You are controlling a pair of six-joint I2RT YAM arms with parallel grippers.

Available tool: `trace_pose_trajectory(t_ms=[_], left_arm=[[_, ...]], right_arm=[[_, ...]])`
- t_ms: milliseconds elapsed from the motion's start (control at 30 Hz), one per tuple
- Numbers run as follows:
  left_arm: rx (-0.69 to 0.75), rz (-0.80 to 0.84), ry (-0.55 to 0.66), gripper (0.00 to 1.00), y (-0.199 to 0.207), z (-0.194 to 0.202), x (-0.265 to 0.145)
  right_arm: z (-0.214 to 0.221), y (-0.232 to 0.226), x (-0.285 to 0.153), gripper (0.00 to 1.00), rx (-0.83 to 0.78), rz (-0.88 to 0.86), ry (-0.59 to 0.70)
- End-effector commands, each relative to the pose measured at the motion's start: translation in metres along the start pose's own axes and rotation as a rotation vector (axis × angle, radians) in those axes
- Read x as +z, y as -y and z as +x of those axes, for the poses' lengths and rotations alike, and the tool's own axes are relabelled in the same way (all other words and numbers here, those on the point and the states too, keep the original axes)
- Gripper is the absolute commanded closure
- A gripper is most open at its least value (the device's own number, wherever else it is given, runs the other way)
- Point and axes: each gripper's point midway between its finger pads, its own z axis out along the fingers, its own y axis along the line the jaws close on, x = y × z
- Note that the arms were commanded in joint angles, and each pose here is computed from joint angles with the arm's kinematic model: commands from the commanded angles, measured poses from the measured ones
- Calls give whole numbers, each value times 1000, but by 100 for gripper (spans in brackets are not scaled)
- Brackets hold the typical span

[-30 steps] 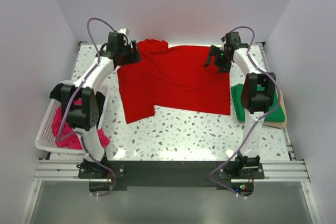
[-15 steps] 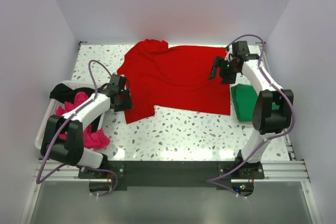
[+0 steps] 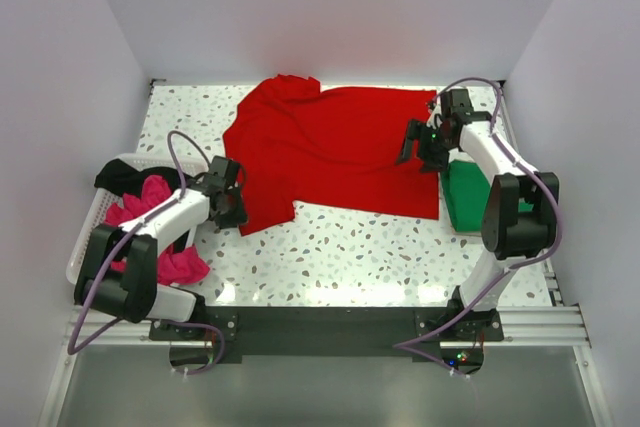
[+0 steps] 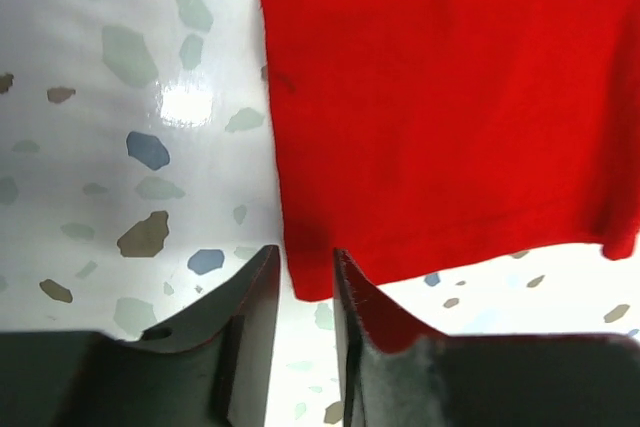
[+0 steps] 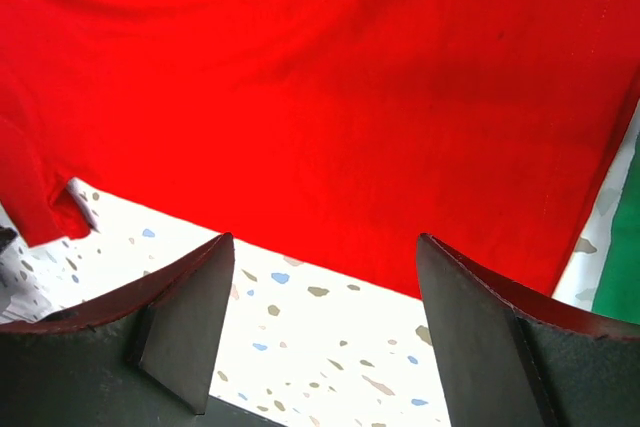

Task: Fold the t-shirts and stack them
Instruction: Flatten the tshirt out, then fold the tshirt

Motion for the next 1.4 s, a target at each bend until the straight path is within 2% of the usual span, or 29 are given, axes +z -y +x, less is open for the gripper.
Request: trace_pose_trajectory(t_ms=[0, 367, 433, 533, 633, 667, 733, 833, 1200, 1367], left_arm=[[-7, -11, -2, 69, -2, 3, 4], [1, -15, -88, 69, -5, 25, 19], [1, -11, -88, 73, -7, 29, 19], [-2, -8, -106, 85, -9, 38, 20], [-9, 7, -101, 96, -7, 38, 19], [-12, 9, -98, 100, -6, 37, 19], [-14, 9, -86, 100, -5, 33, 16], [-10, 11, -78, 100, -5, 30, 13], [14, 5, -61, 100, -5, 22, 8], [19, 10, -55, 100, -2, 17, 7]], right_arm=[[-5, -10, -18, 24, -31, -34, 52], [7, 1, -21, 24, -31, 17, 41], [12, 4, -22, 24, -31, 29, 40], [28, 14, -19, 25, -18, 64, 16], [42, 31, -22, 29, -1, 136, 23], [45, 35, -25, 33, 9, 158, 32], [55, 54, -26, 42, 24, 251, 32], [63, 73, -29, 48, 42, 342, 48], [71, 106, -14, 52, 91, 466, 68], [77, 113, 0, 54, 93, 481, 28]])
